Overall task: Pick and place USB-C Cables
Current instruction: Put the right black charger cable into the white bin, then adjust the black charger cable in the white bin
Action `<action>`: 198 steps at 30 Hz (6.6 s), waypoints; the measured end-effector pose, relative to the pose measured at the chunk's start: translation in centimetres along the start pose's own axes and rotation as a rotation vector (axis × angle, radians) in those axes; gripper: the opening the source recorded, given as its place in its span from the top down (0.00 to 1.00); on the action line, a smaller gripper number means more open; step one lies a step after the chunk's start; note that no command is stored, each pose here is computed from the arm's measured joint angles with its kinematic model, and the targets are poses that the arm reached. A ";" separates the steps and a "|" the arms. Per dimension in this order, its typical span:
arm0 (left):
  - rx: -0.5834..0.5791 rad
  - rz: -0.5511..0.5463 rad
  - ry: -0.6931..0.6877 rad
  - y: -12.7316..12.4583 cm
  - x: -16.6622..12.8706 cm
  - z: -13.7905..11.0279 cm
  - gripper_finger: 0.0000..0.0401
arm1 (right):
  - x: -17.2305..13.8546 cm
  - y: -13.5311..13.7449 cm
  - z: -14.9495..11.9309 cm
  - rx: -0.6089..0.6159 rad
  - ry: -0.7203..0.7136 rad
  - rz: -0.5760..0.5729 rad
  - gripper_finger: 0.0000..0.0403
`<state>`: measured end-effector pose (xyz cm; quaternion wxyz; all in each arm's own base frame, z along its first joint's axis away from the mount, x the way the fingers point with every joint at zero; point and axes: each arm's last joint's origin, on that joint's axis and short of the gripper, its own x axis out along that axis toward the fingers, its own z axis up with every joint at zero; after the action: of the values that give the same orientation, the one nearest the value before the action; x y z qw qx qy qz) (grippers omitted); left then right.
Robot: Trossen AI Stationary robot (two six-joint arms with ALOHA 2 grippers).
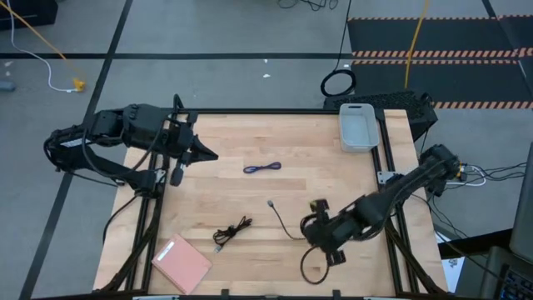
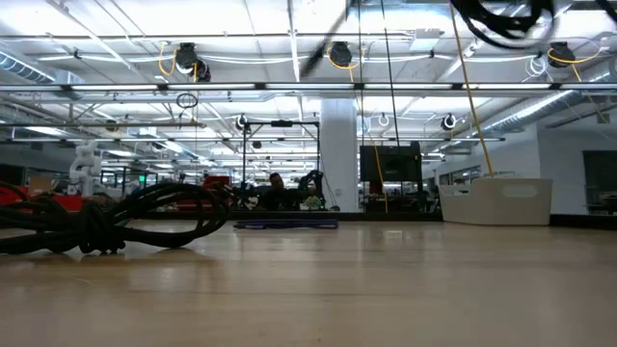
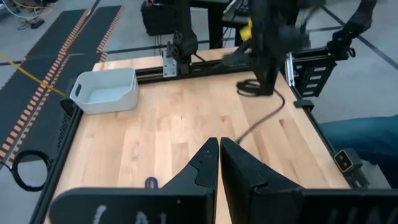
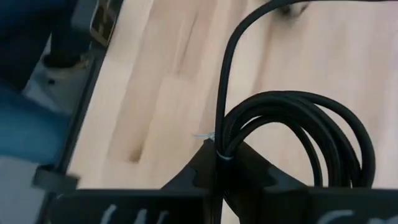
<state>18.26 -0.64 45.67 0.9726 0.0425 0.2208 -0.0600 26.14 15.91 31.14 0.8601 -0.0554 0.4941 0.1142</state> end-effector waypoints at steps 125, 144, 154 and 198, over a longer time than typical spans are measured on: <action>0.083 0.111 -0.032 -5.5 10.2 -3.6 0.95 | -9.5 -35.9 -16.4 0.925 0.495 -0.367 0.95; 0.085 0.102 -0.036 -5.7 10.2 -3.5 0.95 | -3.9 -36.2 -21.0 0.972 0.549 -0.418 0.95; 0.085 0.102 -0.036 -5.7 10.2 -3.5 0.95 | -2.2 -36.4 -23.2 1.011 0.539 -0.492 0.95; 0.092 0.102 -0.035 -5.7 10.2 -3.5 0.95 | -2.2 -34.4 -24.0 1.009 0.412 -0.628 0.62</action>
<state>25.12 -6.91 37.73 0.9751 0.0973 0.1982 -0.0210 13.60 -22.72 20.29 0.6599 0.1941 0.6028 -0.4043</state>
